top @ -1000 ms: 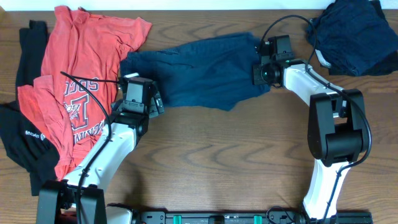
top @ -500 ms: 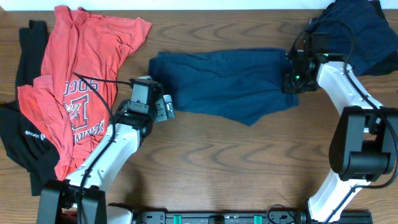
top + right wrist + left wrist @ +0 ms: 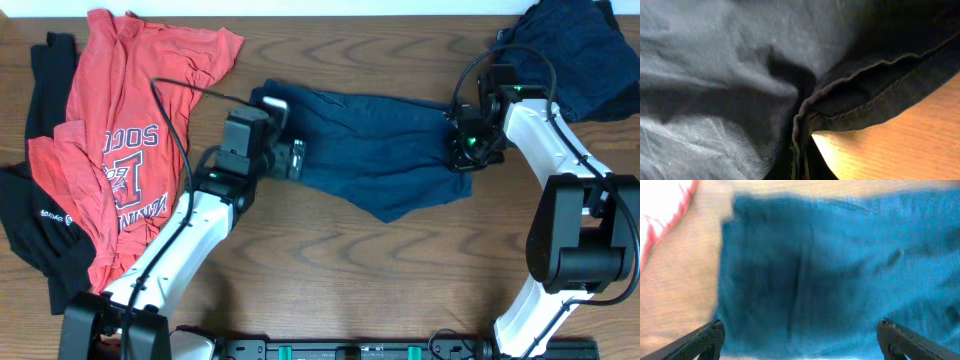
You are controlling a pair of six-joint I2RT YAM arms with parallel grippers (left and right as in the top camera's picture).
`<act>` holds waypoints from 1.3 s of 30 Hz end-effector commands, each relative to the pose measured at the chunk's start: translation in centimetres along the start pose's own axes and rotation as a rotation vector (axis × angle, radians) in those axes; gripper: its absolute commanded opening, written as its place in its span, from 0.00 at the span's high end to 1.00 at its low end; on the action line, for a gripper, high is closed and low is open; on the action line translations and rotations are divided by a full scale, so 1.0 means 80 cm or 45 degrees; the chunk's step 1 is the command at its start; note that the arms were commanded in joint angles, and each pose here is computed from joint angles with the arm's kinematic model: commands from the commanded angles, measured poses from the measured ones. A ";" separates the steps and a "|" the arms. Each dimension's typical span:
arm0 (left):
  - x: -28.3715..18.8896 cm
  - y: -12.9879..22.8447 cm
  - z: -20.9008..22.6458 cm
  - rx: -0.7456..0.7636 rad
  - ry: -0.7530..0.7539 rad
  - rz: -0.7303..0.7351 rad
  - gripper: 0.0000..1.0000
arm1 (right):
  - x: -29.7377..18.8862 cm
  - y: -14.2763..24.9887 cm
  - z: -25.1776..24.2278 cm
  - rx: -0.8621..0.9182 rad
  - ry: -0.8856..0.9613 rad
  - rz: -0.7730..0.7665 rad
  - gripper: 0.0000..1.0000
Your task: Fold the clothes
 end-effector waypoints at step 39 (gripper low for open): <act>0.055 0.054 0.017 -0.153 -0.024 0.223 0.89 | -0.026 -0.080 -0.017 0.186 -0.166 -0.417 0.31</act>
Point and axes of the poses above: each gripper's point midway between its finger pads, its own x axis out along the fingers, its own z axis along the line the jaws close on, y = z × x, the point moved 4 cm from there along -x, back along the fingers, and after that the axes turned 6 degrees about x, right-handed, at the moved point
